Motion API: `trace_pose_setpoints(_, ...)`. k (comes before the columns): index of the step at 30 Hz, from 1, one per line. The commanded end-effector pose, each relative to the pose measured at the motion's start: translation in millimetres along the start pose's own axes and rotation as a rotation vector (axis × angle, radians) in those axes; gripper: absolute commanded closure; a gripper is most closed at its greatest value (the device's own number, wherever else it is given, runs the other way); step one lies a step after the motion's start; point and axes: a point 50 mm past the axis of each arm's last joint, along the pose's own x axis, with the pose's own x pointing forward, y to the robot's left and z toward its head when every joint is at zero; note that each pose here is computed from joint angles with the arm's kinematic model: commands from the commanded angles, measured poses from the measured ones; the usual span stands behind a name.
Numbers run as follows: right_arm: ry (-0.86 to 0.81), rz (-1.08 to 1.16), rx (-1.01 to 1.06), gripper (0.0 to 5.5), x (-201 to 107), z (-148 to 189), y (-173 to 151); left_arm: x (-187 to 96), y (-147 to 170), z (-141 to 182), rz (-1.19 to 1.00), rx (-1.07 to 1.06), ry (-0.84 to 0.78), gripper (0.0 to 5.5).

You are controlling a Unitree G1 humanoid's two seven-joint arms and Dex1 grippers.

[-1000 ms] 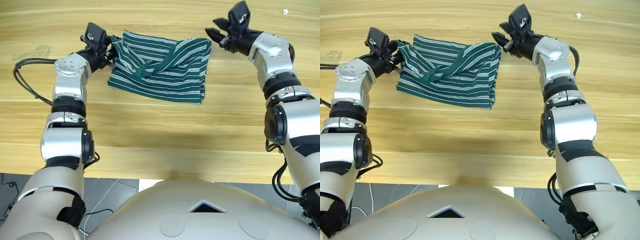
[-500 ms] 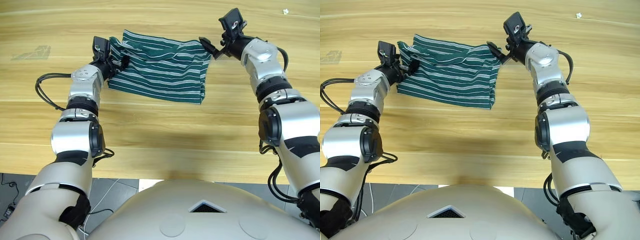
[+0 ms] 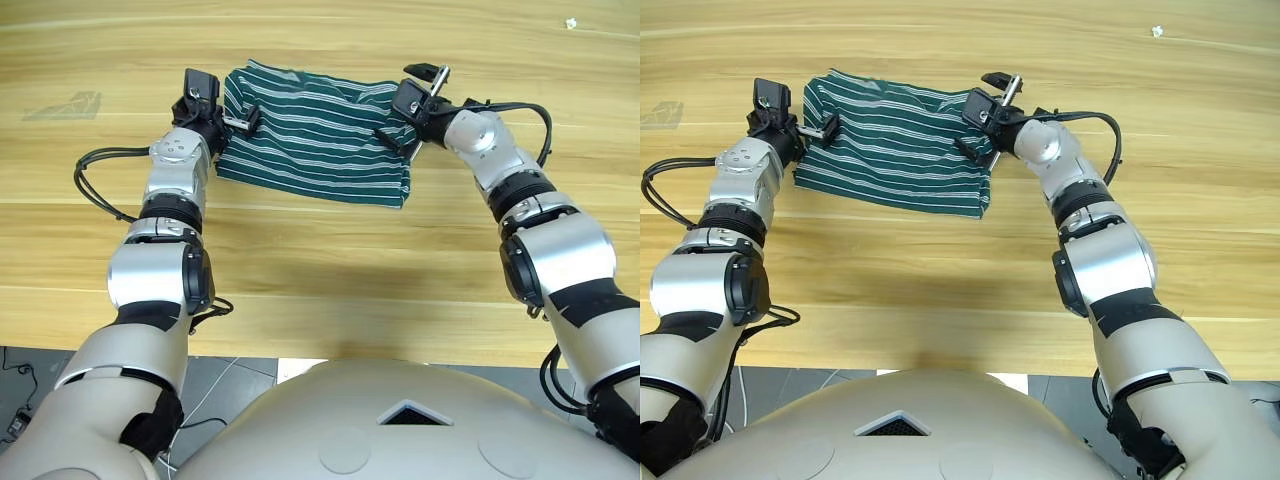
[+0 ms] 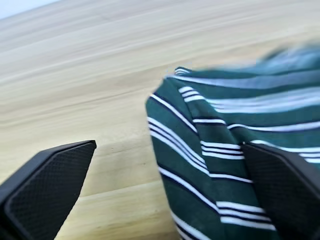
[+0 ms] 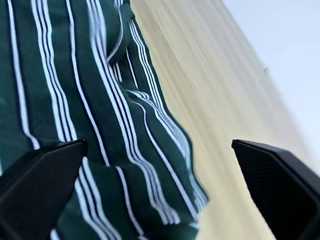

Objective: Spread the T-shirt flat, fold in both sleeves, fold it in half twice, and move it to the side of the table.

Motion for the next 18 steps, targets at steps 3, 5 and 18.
trace_pose_setpoints(3, 0.22, 0.06, -0.308, 0.1, -18.1, -43.4, 6.4, -8.1, 18.3, 6.6, 0.047, 0.054, -0.068, 0.14)
trace_pose_setpoints(5, 0.19, 0.134, -0.365, 0.1, -24.2, -51.6, 20.1, -11.4, 20.3, 5.7, 0.048, 0.065, -0.091, 0.14)
trace_pose_setpoints(18, -0.256, 0.781, -0.457, 0.1, -130.0, -19.9, 105.3, -79.4, -5.1, 37.3, -0.013, 0.086, -0.401, 0.14)
